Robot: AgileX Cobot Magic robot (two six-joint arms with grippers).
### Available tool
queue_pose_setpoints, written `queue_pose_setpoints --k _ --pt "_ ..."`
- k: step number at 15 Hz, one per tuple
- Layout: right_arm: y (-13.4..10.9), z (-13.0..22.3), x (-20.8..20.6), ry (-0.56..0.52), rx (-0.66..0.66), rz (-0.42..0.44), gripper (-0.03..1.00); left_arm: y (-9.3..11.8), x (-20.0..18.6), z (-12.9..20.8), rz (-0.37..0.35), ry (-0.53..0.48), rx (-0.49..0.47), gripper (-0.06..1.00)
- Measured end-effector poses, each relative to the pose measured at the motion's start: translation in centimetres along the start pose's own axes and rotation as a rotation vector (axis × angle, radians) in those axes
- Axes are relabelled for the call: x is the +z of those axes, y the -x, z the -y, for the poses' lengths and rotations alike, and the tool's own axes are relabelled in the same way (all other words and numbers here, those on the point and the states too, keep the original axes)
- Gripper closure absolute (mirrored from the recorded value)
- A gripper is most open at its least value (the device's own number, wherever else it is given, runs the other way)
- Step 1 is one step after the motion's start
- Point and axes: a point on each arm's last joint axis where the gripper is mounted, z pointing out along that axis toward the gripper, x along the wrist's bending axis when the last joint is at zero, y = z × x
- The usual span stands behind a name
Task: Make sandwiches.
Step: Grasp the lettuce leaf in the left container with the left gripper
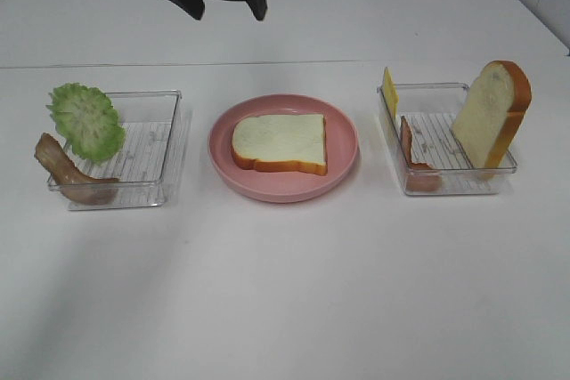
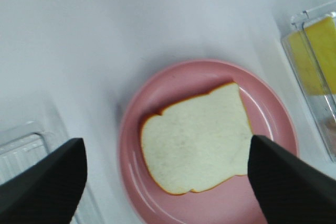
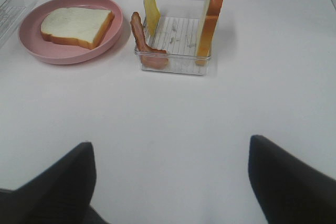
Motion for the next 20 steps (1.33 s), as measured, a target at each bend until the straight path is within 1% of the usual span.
queue_pose_setpoints --k 1,3,4,5,6,7,9,10,11,12,13,14,16,17,19,20 --pt "0.0 0.0 0.0 0.0 0.0 0.0 0.21 -0.7 -0.6 -0.3 -0.008 0.013 -0.012 0.16" --pt "0.0 0.0 0.0 0.0 0.0 0.0 0.21 -3.3 -2.6 -1.0 -0.037 0.05 -0.054 0.16" --pt "0.0 0.0 0.0 0.0 0.0 0.0 0.21 -4.6 -3.5 -0.9 -0.052 0.053 -0.077 0.16" --pt "0.0 0.0 0.0 0.0 0.0 -0.001 0.21 -6.5 -4.6 -0.3 -0.076 0.03 -0.117 0.16" --pt "0.0 0.0 0.0 0.0 0.0 -0.001 0.21 -7.6 -5.1 0.2 -0.089 0.012 -0.139 0.16" --pt "0.0 0.0 0.0 0.0 0.0 -0.001 0.21 -8.1 -5.3 0.5 -0.098 -0.001 -0.151 0.16" --pt "0.0 0.0 0.0 0.0 0.0 -0.001 0.21 -10.5 -5.8 1.7 -0.127 -0.041 -0.201 0.16" --pt "0.0 0.0 0.0 0.0 0.0 -0.001 0.21 -10.6 -5.8 1.8 -0.129 -0.046 -0.205 0.16" --pt "0.0 0.0 0.0 0.0 0.0 -0.001 0.21 -12.2 -6.1 2.4 -0.15 -0.065 -0.235 0.16" --pt "0.0 0.0 0.0 0.0 0.0 -0.001 0.21 -13.5 -5.9 3.0 -0.182 -0.086 -0.251 0.16" --pt "0.0 0.0 0.0 0.0 0.0 -0.001 0.21 -14.3 -5.6 3.5 -0.215 -0.109 -0.252 0.16" --pt "0.0 0.0 0.0 0.0 0.0 -0.001 0.21 -15.0 -5.2 4.0 -0.244 -0.132 -0.253 0.16" --pt "0.0 0.0 0.0 0.0 0.0 -0.001 0.21 -16.0 -4.1 4.8 -0.277 -0.176 -0.254 0.16" --pt "0.0 0.0 0.0 0.0 0.0 -0.001 0.21 -16.1 -3.8 4.9 -0.277 -0.186 -0.257 0.16" --pt "0.0 0.0 0.0 0.0 0.0 -0.001 0.21 -16.6 -1.8 5.4 -0.278 -0.23 -0.262 0.16" --pt "0.0 0.0 0.0 0.0 0.0 -0.001 0.21 -17.3 0.5 6.2 -0.284 -0.284 -0.266 0.16"
